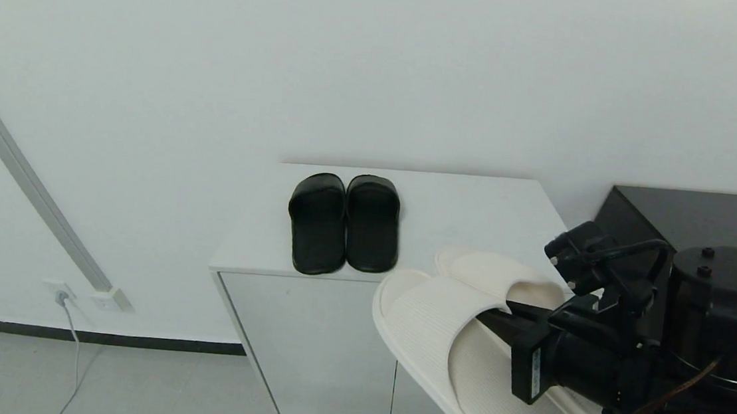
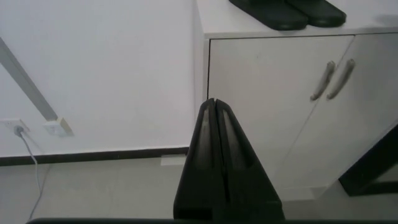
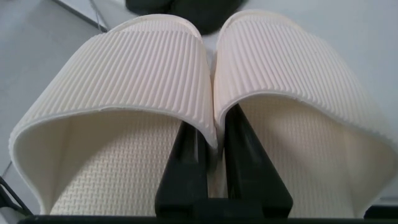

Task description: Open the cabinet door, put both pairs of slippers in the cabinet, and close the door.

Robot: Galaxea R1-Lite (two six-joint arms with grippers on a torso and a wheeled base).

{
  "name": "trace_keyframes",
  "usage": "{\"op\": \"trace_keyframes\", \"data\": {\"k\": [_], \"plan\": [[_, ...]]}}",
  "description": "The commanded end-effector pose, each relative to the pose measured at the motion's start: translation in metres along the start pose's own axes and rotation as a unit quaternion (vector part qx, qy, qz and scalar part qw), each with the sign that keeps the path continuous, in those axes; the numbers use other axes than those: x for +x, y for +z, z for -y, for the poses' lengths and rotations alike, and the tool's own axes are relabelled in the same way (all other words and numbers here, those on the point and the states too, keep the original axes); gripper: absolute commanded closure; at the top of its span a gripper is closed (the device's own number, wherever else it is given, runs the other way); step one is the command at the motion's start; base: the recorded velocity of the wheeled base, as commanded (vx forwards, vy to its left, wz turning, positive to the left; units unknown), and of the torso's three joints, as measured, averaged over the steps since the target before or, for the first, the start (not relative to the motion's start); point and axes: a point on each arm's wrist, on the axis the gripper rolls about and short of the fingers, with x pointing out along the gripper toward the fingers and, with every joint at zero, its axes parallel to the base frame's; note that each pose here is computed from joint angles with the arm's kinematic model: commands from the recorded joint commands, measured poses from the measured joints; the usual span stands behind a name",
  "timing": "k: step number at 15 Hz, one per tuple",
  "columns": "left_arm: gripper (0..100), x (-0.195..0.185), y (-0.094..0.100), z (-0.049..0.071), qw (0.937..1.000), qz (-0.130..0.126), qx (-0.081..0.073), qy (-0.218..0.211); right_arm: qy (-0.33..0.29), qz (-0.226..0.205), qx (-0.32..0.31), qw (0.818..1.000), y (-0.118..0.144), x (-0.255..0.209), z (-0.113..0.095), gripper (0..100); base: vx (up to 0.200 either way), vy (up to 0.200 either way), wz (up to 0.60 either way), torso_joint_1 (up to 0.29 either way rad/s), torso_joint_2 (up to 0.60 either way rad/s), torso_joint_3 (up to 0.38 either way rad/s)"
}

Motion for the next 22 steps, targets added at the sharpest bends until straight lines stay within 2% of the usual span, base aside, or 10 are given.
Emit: {"op": "trace_keyframes", "data": {"k": [1,8,19,22], "plan": [[100,0.0,0.0,0.0,1.0,0.0,0.0,0.0,0.0,-0.003,0.0,1.0,-0.002,-0.001,0.0,100,-0.2,0.0,0.0,-0.002,0.0,0.002],[100,0.0,0.0,0.0,1.0,0.0,-0.001,0.0,0.036,-0.005,0.0,0.999,-0.007,-0.013,0.001,100,0.0,0.0,0.0,0.0,0.0,0.0],[100,0.0,0.0,0.0,1.0,0.0,-0.003,0.0,0.055,-0.019,-0.003,0.998,-0.015,-0.014,0.0,100,0.0,0.0,0.0,0.0,0.0,0.0],[100,0.0,0.0,0.0,1.0,0.0,-0.003,0.0,0.055,-0.009,-0.002,0.998,-0.014,-0.013,0.0,100,0.0,0.0,0.0,-0.142,0.34,0.188]]}}
